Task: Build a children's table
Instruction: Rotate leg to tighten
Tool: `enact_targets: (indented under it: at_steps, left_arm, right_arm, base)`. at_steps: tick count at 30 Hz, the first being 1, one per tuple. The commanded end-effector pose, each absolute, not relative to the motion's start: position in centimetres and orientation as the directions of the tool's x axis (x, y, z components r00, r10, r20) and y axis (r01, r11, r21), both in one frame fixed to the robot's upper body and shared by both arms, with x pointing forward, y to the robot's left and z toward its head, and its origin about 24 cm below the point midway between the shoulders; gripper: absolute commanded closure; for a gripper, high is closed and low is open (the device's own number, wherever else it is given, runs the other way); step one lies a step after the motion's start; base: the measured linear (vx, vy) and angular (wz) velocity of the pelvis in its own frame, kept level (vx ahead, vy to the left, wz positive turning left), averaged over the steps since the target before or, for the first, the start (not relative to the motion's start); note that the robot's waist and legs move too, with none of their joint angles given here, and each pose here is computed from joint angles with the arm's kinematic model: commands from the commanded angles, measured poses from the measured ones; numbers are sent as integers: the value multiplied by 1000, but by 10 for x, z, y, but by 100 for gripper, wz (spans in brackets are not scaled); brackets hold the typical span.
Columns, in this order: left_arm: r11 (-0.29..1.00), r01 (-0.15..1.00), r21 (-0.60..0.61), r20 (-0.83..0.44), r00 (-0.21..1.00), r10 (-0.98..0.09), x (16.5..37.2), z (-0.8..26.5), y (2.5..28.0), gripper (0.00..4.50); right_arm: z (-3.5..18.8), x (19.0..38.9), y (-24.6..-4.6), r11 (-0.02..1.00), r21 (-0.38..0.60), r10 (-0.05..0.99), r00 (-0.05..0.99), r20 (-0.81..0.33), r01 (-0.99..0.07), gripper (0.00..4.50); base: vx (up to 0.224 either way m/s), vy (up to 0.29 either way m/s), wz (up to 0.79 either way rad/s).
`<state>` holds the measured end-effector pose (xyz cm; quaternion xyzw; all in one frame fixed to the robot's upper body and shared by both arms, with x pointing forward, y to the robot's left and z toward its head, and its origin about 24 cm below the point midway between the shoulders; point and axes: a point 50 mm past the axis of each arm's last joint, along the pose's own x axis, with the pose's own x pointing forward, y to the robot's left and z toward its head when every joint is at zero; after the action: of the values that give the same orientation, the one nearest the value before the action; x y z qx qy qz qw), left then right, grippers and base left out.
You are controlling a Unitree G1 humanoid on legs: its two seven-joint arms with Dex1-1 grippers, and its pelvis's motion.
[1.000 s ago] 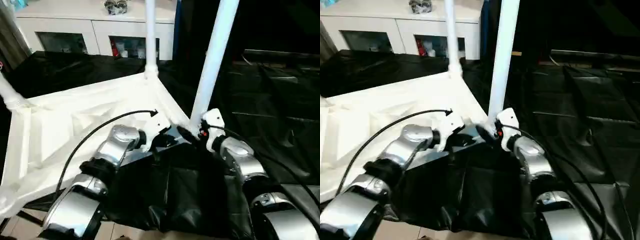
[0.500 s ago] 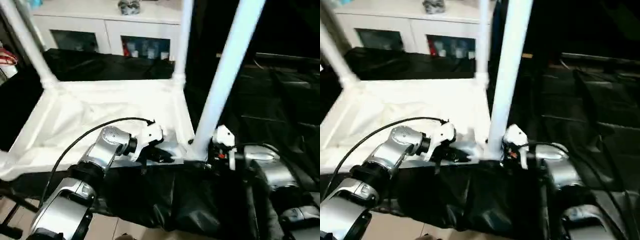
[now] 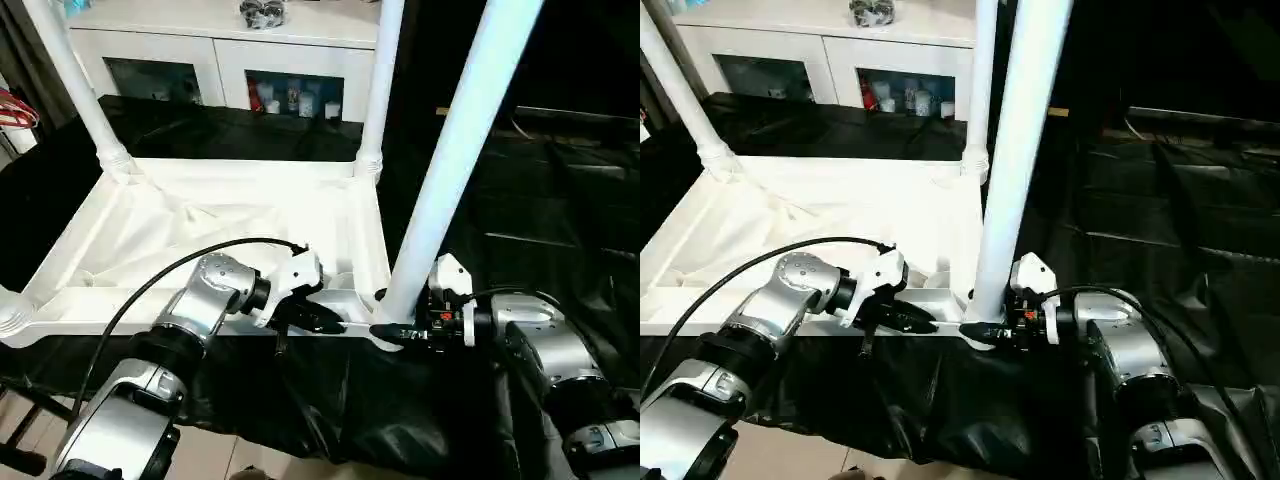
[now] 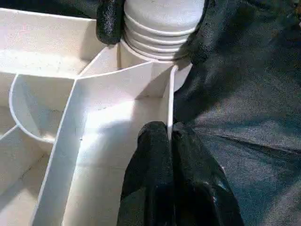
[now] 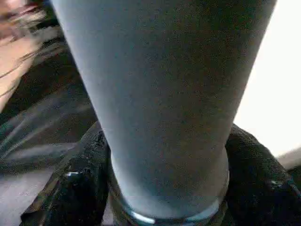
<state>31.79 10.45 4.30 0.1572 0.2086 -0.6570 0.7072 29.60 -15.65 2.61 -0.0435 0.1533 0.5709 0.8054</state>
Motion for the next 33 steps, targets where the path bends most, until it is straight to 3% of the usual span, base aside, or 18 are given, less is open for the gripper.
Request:
enact_targets:
  at_steps: [1,3,5,9,12,13,15,17,19,21,26,33]
  left_arm:
    - [173,985,25,-427,167,-889,330,58,81,450]
    - [268,962,57,-428,266,-863,337,58,73,450]
    - [324,944,67,-426,320,-846,341,58,65,450]
    - [378,923,65,-419,369,-829,345,58,58,450]
    - [441,895,68,-402,429,-809,349,60,46,450]
    - [448,891,70,-398,437,-807,350,60,44,450]
    - [442,893,80,-399,435,-807,350,59,42,450]
    - [426,901,82,-399,422,-814,349,59,42,450]
    - [420,904,80,-398,415,-818,348,59,42,450]
    - [370,926,78,-393,370,-842,345,59,44,450]
    - [286,955,71,-387,291,-875,340,58,48,450]
    - [141,989,39,-396,145,-907,330,57,58,450]
  right_arm:
    - [-3,290,-131,399,189,877,314,-363,-897,173]
    - [-8,307,-128,603,154,764,510,-396,-783,174]
    - [-10,317,-125,710,101,665,616,-421,-697,174]
    - [-12,324,-122,791,69,572,693,-440,-608,175]
    - [-9,331,-105,839,72,518,751,-410,-539,175]
    - [-8,331,-100,838,88,526,754,-393,-539,175]
    - [-7,330,-94,822,126,560,745,-362,-556,119]
    - [-5,328,-94,801,139,591,729,-346,-583,105]
    - [-5,328,-94,793,138,600,723,-342,-593,99]
    - [-3,326,-101,761,99,633,698,-335,-642,59]
    - [-1,323,-113,712,67,677,658,-328,-699,59]
    - [2,309,-131,532,54,807,487,-333,-845,59]
  base:
    - [0,0,0]
    - [-27,-1,-3]
    - [-27,3,-3]
    - [0,0,0]
    - [0,0,0]
    - [0,0,0]
    - [0,0,0]
    - [0,0,0]
    - [0,0,0]
    - [0,0,0]
    - [0,0,0]
    - [0,0,0]
